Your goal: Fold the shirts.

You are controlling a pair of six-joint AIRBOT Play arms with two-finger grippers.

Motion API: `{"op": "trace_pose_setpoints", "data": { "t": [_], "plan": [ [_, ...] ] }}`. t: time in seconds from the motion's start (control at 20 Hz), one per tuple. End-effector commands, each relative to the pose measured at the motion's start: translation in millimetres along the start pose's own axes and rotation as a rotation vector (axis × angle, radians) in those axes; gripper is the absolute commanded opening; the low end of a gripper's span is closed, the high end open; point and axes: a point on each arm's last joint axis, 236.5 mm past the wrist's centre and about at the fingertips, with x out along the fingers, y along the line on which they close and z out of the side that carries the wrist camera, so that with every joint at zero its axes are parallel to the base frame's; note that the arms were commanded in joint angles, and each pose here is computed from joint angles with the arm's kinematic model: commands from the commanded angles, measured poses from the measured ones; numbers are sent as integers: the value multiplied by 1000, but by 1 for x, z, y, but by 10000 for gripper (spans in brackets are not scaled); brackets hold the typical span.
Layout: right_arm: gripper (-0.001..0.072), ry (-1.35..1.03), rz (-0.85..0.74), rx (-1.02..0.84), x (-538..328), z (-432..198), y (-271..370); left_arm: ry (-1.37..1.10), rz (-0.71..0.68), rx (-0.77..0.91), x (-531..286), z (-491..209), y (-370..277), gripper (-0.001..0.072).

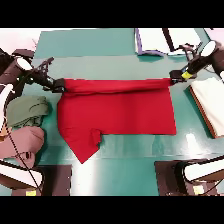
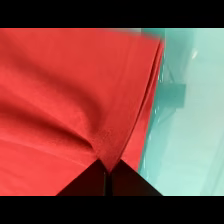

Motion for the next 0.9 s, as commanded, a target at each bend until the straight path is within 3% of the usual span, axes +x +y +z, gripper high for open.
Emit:
{"op": "trace_pose_setpoints", "data": {
  "t": [0.0,0.05,0.1,0.15,0.2,0.4,0.7,0.8,0.85],
  "plan": [
    [20,39,13,-1,23,-18,8,46,-5,-3,18,-19,-4,25],
    [33,42,15,-6,24,-19,11,46,-6,-3,18,-18,-4,26],
    [183,40,15,-10,24,-18,12,48,-9,-6,17,-19,-5,29],
    [339,33,15,-12,21,-15,13,52,-8,-10,16,-20,-4,227],
    [349,25,14,-15,15,-11,13,56,-9,-36,13,-21,-3,471],
    [349,89,22,-4,-20,-34,-5,20,44,-46,-41,-28,8,498],
    [349,221,69,220,-19,-162,-42,22,117,-78,-74,-118,8,498],
    [461,260,160,334,-6,-202,-35,39,98,-116,-66,-151,3,498],
    [470,267,208,380,1,-216,-30,42,98,-133,-62,-163,3,498]
  ]
}}
